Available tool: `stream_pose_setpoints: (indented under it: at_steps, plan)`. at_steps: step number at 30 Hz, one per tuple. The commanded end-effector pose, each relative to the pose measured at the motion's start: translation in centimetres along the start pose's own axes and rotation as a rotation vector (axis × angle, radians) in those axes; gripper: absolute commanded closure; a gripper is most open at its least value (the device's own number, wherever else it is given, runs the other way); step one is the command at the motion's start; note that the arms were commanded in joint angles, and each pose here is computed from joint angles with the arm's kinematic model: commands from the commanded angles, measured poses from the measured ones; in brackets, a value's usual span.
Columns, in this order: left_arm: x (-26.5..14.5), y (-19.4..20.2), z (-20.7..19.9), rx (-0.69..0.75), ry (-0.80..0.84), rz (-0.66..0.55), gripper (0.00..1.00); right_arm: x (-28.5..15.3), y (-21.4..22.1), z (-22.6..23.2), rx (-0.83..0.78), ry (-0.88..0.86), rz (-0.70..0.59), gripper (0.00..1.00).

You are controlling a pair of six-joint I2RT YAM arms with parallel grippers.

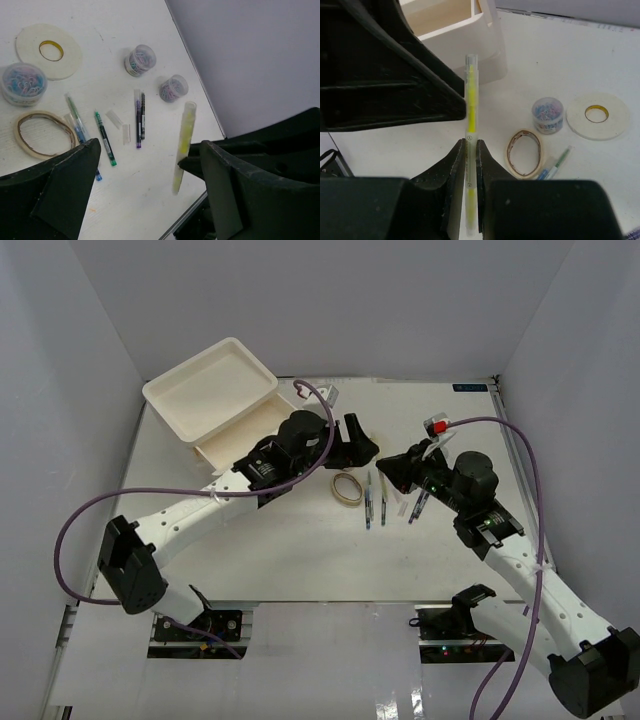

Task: Sort the stationery into containers
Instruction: Place the pen in the drawer.

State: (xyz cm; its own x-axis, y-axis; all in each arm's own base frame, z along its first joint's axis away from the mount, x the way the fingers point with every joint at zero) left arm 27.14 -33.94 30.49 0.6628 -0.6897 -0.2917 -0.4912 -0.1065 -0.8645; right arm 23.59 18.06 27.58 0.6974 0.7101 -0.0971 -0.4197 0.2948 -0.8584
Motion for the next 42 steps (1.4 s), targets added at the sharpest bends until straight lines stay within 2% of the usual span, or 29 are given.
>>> stream_pose_setpoints:
  at_steps: [1,4,7,14,17,20,21,23,24,26,27,30,33,35,38,42]
  plan:
    - [0.1,-3.1,-2.0,-0.004,0.011,-0.122,0.12,-0.3,-1.0,1.6,0.003,-0.082,-0.051,0.89]
    - [0.9,-2.9,-3.1,0.017,0.020,-0.130,0.24,-0.5,-0.6,1.6,0.015,-0.089,-0.055,0.89]
    - [1.6,-2.3,-3.8,0.029,0.029,-0.117,0.31,-0.7,-0.3,1.5,0.024,-0.090,-0.058,0.89]
    - [2.0,-1.4,-4.6,0.045,0.051,-0.101,0.67,-0.9,0.1,1.3,0.044,-0.086,-0.068,0.89]
    - [1.9,-0.9,-4.6,0.044,0.050,-0.092,0.74,-0.9,0.1,1.3,0.047,-0.089,-0.075,0.88]
    - [1.7,-0.7,-4.3,0.048,0.039,-0.091,0.85,-0.8,0.2,1.3,0.054,-0.088,-0.068,0.85]
    - [1.6,-0.7,-4.2,0.056,0.030,-0.096,0.88,-0.9,0.2,1.3,0.055,-0.091,-0.068,0.79]
    - [1.3,-1.1,-4.0,0.071,0.020,-0.107,0.91,-0.9,0.3,1.3,0.056,-0.088,-0.064,0.68]
    - [1.2,-1.3,-3.8,0.081,0.005,-0.117,0.93,-1.0,0.3,1.3,0.054,-0.086,-0.064,0.54]
    - [0.7,-2.0,-3.6,0.130,-0.012,-0.134,0.94,-1.1,0.6,1.0,0.046,-0.068,-0.047,0.39]
    - [0.6,-2.3,-3.4,0.151,-0.024,-0.137,0.94,-1.2,0.7,0.9,0.041,-0.061,-0.041,0.28]
    - [-0.4,-3.4,-2.4,0.252,-0.106,-0.128,0.94,-1.7,1.2,0.4,0.026,-0.023,-0.013,0.11]
    - [-2.2,-5.9,-1.4,0.381,-0.206,-0.139,0.94,-2.4,1.8,-0.4,0.008,0.038,0.008,0.00]
    - [-3.6,-8.0,-0.4,0.493,-0.285,-0.135,0.92,-2.9,2.5,-1.0,-0.006,0.068,0.036,0.04]
    - [-5.9,-10.7,0.9,0.639,-0.406,-0.112,0.90,-3.4,3.2,-1.3,-0.016,0.086,0.057,0.04]
    - [-7.7,-12.7,3.3,0.813,-0.574,-0.051,0.89,-4.0,5.3,-2.5,-0.013,0.122,0.117,0.05]
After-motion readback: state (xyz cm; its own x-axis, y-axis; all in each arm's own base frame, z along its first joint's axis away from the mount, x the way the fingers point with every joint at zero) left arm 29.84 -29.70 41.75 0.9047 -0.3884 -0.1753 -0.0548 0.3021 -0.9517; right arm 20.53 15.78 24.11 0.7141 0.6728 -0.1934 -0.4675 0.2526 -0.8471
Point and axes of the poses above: each gripper's point midway between its finger pads, its own x axis out along the fingers, its own z axis along the line the jaws close on, y = z × x, the point moved 4 cm from there along -x, back along the fingers, and after that the axes turned 13 degrees about x, right-handed, at the moved point
